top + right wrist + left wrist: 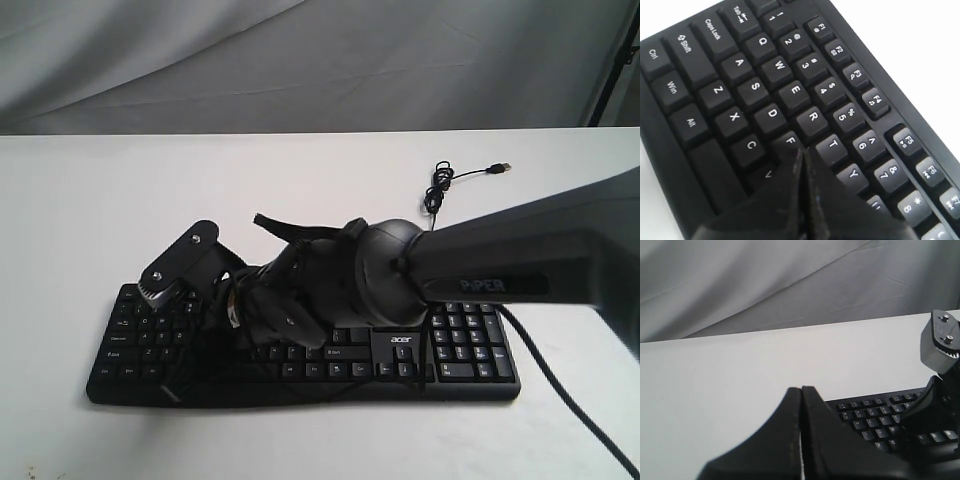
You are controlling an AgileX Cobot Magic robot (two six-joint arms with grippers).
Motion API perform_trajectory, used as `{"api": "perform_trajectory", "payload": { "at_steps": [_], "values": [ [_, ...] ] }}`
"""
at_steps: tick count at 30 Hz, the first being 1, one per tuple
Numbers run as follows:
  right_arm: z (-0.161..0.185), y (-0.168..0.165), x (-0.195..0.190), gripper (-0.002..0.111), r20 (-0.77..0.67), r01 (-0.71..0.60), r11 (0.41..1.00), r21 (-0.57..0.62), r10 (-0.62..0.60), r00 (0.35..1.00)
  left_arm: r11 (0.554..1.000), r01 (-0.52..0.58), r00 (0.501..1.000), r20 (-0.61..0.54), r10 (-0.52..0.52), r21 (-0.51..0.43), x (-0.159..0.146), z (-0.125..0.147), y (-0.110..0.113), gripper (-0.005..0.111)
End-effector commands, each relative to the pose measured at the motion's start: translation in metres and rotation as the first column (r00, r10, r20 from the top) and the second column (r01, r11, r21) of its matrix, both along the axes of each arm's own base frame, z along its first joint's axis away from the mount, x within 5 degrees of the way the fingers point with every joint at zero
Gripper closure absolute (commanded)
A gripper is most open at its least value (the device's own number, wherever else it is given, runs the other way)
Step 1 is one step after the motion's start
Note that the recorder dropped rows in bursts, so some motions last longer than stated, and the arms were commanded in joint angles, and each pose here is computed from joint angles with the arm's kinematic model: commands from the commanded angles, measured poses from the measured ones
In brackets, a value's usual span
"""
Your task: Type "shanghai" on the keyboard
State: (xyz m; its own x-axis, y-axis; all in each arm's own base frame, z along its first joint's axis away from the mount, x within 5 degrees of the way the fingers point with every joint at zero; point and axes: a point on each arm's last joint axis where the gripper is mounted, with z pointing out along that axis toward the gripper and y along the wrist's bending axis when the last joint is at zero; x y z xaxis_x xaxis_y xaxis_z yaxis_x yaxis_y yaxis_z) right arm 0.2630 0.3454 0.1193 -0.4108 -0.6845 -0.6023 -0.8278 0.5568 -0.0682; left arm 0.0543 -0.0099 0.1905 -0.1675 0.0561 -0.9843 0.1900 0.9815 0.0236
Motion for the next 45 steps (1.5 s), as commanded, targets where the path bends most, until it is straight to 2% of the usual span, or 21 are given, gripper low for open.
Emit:
{"api": "perform_trajectory", "payload": {
  "at_steps": [1, 28, 37, 45],
  "values": [
    [0.002, -0.001, 0.004, 0.108, 0.009, 0.004, 1.0, 0.008, -0.004, 1.0, 1.0, 0.004, 1.0, 0.004, -0.004, -0.003, 0.0, -0.001, 0.0, 0.107],
    [-0.009, -0.003, 0.008, 0.108, 0.005, 0.005, 1.0, -0.01, -0.005, 1.0, 1.0, 0.004, 1.0, 0.004, -0.004, -0.003, 0.0, -0.001, 0.0, 0.107],
    [0.024, -0.013, 0.001, 0.108, 0.042, -0.006, 1.0, 0.013, 0.005, 0.999, 1.0, 0.004, 1.0, 0.004, -0.004, -0.003, 0.0, -0.001, 0.0, 0.107],
    [0.015, -0.018, -0.004, 0.108, 0.031, 0.008, 0.999, 0.039, -0.009, 0.999, 1.0, 0.004, 1.0, 0.004, -0.004, -0.003, 0.0, -0.001, 0.0, 0.107]
  ]
}}
